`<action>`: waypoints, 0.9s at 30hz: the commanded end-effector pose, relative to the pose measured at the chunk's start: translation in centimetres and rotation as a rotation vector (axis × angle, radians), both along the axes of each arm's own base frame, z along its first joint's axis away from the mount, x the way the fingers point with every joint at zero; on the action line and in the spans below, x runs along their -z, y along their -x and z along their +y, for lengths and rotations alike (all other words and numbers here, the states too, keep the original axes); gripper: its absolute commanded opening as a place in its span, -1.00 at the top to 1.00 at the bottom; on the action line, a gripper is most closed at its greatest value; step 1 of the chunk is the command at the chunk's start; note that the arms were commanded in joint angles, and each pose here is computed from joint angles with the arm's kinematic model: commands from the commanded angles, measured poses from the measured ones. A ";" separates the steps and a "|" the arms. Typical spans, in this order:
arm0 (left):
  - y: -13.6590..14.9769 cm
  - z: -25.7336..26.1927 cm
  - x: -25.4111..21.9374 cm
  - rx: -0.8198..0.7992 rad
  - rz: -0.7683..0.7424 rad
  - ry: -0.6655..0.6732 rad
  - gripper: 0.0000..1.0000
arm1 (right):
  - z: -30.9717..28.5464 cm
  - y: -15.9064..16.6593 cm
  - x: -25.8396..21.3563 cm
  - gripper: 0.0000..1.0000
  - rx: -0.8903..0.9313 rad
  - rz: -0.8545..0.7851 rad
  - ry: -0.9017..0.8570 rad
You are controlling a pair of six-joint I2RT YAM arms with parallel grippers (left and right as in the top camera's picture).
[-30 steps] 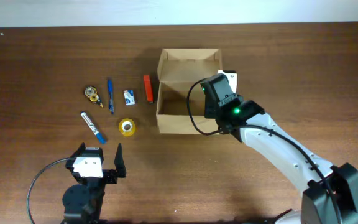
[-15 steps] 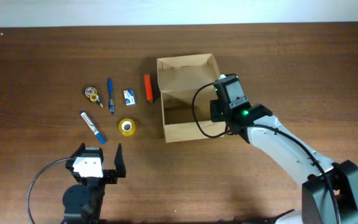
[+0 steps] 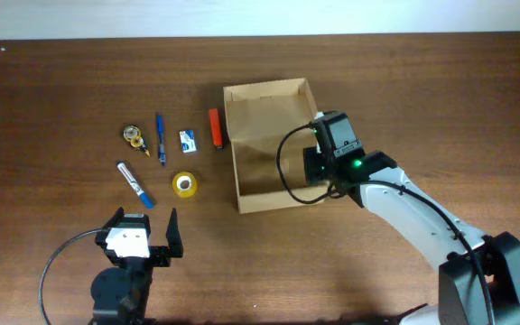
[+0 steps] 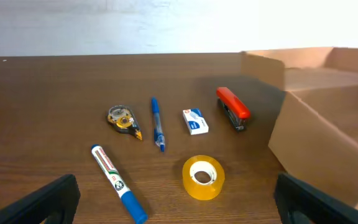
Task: Pack container
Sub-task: 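Push the box wall with the right gripper to shift the box left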
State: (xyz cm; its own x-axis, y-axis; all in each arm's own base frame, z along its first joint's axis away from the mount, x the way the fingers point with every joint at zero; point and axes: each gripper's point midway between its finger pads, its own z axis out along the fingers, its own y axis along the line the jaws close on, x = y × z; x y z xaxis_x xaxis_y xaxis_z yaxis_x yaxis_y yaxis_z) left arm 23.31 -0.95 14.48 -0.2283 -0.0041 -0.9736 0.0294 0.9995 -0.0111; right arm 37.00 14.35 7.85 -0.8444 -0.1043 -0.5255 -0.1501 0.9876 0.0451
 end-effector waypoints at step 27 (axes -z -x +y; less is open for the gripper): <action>0.0 -0.2 -0.1 0.013 -0.009 -0.009 -0.99 | -0.6 2.3 1.1 0.73 0.213 0.125 -0.097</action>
State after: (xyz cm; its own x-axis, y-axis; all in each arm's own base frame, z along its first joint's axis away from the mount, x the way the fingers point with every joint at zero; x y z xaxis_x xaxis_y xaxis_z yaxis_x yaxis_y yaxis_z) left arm 23.31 -0.95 14.48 -0.2283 -0.0045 -0.9736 0.0293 0.9995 -0.0115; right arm 34.98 13.77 6.67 -0.9019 0.0788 -0.4247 0.0291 0.9921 0.1222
